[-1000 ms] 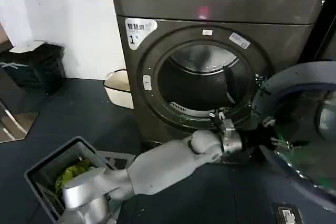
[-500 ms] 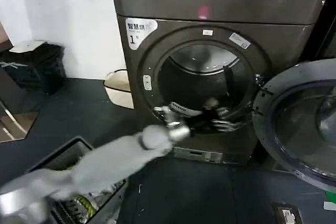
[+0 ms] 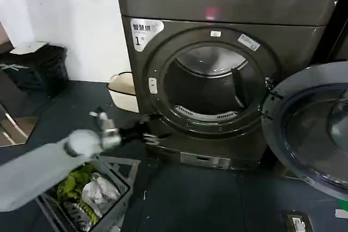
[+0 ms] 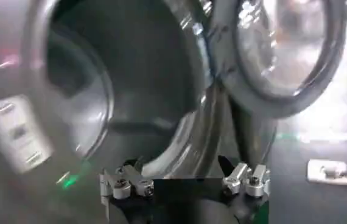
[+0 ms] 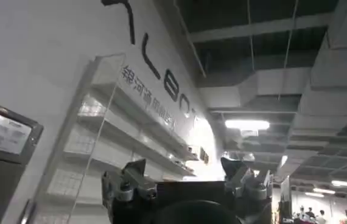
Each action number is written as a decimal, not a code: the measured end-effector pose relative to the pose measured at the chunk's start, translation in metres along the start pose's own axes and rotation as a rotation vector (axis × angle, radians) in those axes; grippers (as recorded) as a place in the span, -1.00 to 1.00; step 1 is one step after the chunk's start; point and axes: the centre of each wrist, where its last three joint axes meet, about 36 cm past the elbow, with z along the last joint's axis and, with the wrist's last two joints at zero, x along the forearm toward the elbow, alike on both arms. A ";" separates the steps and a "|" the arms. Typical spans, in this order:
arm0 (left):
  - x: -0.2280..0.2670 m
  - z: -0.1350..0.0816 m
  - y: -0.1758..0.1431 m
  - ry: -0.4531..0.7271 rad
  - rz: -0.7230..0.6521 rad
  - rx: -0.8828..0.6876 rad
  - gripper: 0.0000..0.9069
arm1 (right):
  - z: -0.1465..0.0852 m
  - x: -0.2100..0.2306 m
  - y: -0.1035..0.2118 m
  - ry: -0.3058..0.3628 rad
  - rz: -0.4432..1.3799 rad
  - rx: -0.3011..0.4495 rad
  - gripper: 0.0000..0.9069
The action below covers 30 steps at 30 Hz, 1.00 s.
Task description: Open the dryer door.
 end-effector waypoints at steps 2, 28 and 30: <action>0.023 0.002 0.012 0.045 -0.016 0.003 1.00 | 0.000 -0.002 0.002 -0.001 -0.001 0.001 1.00; 0.222 0.022 0.084 0.738 0.355 -0.401 1.00 | 0.011 -0.007 0.014 0.020 -0.021 0.016 1.00; 0.226 0.027 0.084 0.748 0.371 -0.422 1.00 | 0.011 -0.006 0.014 0.020 -0.022 0.017 1.00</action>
